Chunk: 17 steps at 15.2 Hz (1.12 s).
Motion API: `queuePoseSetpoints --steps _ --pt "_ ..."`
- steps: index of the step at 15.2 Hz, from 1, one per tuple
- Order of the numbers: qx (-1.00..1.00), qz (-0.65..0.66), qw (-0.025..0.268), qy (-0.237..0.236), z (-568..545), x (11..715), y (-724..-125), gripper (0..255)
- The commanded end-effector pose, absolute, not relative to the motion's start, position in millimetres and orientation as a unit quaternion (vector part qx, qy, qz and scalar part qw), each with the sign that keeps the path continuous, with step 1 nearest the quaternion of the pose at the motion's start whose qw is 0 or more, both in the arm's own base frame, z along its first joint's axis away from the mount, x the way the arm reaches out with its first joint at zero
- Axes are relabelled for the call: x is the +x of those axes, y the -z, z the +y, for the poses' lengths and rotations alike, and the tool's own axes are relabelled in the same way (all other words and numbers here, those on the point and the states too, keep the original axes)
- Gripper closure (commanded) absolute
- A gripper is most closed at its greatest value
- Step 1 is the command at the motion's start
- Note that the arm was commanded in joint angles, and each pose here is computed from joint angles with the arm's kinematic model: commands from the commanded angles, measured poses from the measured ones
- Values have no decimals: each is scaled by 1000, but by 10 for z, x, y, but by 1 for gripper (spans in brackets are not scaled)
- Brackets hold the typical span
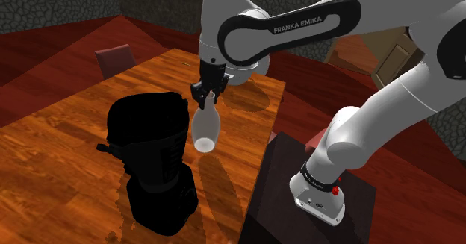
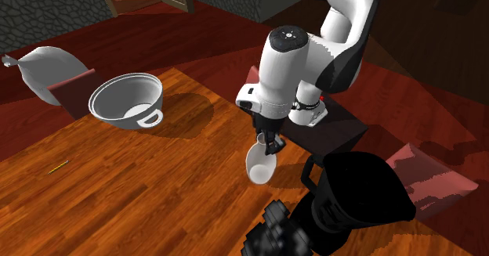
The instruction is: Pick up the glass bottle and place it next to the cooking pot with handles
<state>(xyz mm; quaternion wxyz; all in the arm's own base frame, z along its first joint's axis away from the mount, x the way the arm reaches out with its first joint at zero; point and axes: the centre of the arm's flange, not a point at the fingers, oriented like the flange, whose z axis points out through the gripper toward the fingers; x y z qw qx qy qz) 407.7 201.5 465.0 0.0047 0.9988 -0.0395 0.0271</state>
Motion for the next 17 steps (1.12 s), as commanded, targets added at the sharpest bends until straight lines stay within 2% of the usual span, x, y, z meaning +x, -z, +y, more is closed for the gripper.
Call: queuePoseSetpoints --steps 1,17 --pt "999 -39 5 -27 2010 4076 -4753 255" --pt "999 -39 5 -27 2010 4076 -5598 255"
